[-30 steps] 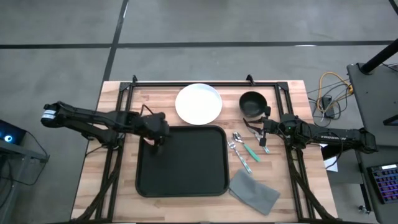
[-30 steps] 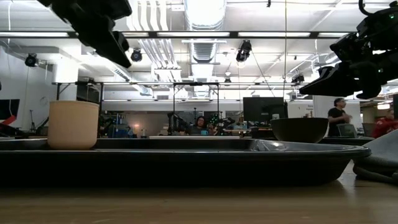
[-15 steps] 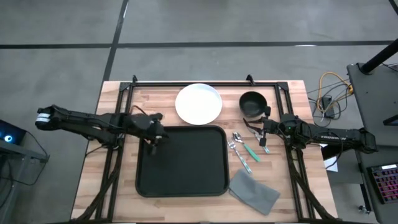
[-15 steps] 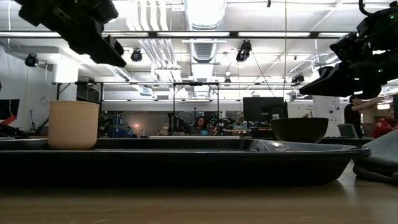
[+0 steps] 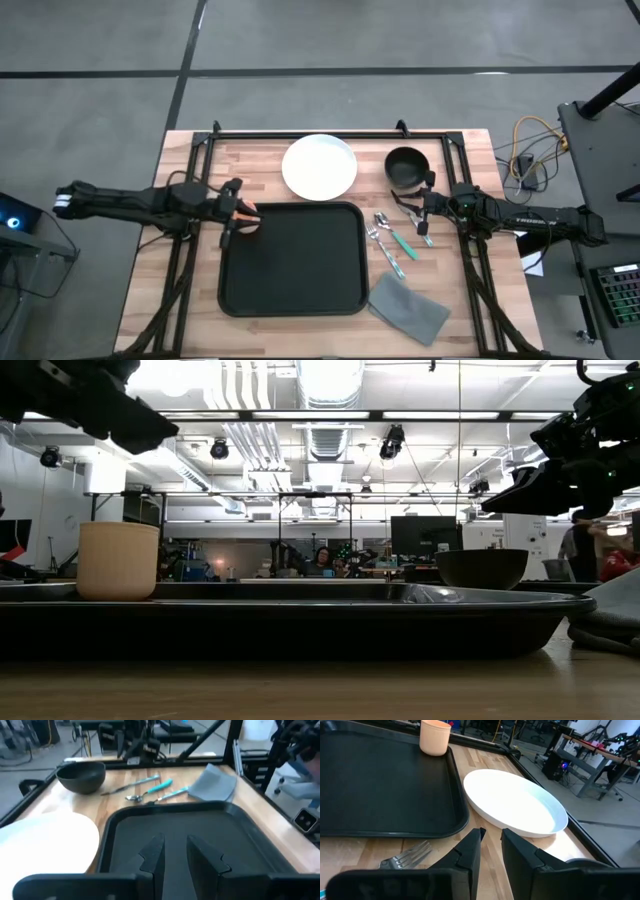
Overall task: Set up tray
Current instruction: Put the white plate on the black tray below the orange cup
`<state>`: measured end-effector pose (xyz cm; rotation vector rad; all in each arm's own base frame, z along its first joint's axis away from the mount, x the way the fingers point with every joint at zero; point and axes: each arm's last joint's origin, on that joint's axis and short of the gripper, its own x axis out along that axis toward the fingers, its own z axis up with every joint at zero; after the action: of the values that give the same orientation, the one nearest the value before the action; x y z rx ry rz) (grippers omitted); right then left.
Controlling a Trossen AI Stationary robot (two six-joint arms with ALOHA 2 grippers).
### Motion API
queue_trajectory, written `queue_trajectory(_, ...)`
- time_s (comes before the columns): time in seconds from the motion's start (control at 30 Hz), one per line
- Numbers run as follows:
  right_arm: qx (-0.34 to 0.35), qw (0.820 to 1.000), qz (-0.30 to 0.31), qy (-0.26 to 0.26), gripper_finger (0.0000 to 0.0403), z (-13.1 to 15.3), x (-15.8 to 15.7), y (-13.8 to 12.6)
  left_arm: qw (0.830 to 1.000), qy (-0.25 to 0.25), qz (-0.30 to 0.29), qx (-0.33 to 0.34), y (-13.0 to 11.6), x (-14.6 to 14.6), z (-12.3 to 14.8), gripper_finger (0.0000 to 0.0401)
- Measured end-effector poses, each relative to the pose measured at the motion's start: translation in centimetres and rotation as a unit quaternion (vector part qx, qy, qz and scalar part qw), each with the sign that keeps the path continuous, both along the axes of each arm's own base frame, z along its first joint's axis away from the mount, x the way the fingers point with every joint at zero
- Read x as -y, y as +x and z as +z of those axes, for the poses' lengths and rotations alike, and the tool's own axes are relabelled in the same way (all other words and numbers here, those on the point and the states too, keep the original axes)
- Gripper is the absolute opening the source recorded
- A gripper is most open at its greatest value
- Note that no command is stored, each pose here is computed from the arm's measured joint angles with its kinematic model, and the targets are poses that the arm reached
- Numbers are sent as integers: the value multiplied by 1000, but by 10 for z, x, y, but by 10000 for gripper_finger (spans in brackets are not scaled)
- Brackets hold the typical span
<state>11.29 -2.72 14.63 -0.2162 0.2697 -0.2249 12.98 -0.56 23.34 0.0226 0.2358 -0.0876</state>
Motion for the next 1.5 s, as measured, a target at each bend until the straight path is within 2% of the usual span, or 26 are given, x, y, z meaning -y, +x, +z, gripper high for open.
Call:
queue_trajectory(0.4, -3, 1000, 3, -12, 68, 0, 0, 0, 997, 10, -2, 83, -14, 0, -6, 61)
queue_trajectory(0.6, -2, 1000, 2, -10, 68, 0, 0, 0, 987, 21, -2, 160, -21, -1, -15, 62)
queue_trajectory(0.83, -1, 1000, 2, -7, 68, 0, 0, 0, 980, 28, -1, 196, -31, -1, -22, 62)
queue_trajectory(0.93, 8, 1000, -4, 14, 68, 1, 0, 0, 977, 38, -1, 211, -35, -1, -25, 62)
queue_trajectory(1.07, 35, 999, -2, 1, 68, 6, 0, 1, 970, 45, 1, 238, -40, -1, -30, 62)
queue_trajectory(1.13, 51, 999, -2, 7, 68, 9, 0, 2, 973, 46, 2, 226, -37, -1, -37, 62)
queue_trajectory(1.27, 81, 996, -7, 37, 68, 13, 0, 2, 968, 53, 9, 246, -37, -2, -37, 62)
queue_trajectory(1.5, 98, 995, 0, -3, 68, 18, 0, 3, 967, 61, 12, 246, -35, -3, -43, 62)
